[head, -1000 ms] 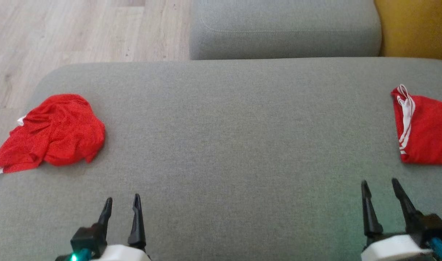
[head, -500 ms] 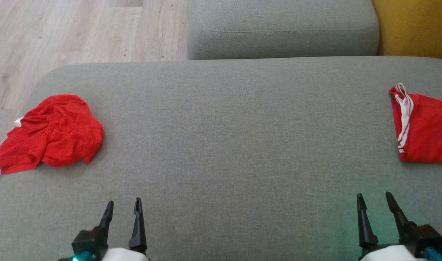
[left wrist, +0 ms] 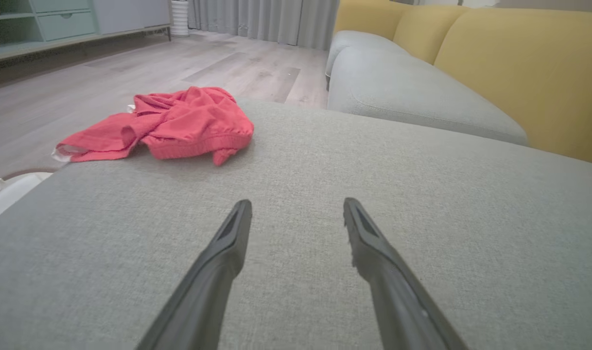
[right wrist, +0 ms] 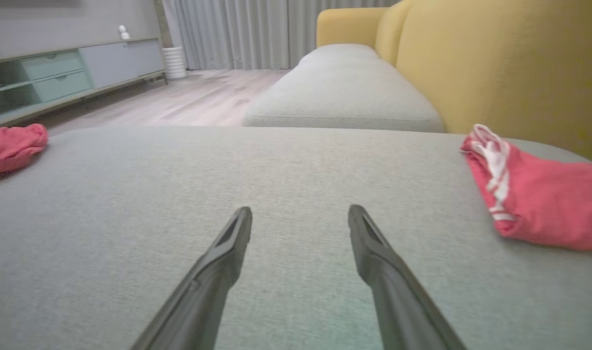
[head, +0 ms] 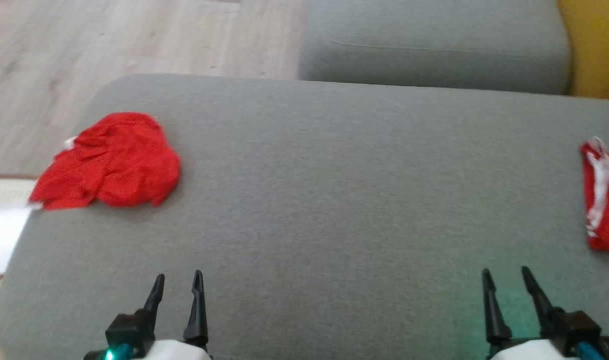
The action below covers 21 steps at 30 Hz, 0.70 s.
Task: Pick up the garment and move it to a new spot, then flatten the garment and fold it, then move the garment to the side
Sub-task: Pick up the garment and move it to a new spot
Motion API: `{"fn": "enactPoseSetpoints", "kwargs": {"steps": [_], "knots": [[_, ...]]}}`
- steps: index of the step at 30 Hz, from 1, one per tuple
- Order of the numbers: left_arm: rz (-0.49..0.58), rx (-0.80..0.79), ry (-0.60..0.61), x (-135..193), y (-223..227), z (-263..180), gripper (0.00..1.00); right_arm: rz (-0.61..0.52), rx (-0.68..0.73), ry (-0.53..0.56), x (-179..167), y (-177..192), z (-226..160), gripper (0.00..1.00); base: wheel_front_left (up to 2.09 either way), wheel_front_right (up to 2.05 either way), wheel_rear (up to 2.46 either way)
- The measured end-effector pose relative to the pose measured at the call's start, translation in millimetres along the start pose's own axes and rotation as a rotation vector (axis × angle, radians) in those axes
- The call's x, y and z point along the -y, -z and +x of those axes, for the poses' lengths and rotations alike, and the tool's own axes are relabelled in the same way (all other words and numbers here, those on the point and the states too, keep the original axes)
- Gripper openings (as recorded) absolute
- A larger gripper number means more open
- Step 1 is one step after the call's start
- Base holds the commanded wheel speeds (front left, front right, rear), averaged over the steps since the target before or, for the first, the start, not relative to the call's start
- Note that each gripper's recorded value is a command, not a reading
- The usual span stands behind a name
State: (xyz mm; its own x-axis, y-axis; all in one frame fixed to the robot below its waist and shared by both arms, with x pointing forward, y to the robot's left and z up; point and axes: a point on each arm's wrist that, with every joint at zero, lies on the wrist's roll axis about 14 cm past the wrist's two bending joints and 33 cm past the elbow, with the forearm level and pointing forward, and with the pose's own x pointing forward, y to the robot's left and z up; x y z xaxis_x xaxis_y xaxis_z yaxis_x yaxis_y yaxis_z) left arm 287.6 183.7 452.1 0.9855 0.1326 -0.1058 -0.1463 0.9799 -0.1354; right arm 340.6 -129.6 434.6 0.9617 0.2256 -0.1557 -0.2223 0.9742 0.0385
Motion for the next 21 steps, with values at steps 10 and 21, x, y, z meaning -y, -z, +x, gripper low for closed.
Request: {"fn": "enactPoseSetpoints", "kwargs": {"steps": [10, 21], "knots": [[-0.017, 0.016, -0.197, -52.1, 0.9, -35.4, 1.00, -0.006, -0.001, -0.227, -69.5, -4.8, 24.8, 1.00, 0.00, 0.00, 0.00], [-0.035, 0.014, -0.297, -84.7, -4.8, -30.2, 1.00, -0.019, -0.022, -0.289, -87.0, 2.1, 50.9, 1.00, 0.00, 0.00, 0.00]]}}
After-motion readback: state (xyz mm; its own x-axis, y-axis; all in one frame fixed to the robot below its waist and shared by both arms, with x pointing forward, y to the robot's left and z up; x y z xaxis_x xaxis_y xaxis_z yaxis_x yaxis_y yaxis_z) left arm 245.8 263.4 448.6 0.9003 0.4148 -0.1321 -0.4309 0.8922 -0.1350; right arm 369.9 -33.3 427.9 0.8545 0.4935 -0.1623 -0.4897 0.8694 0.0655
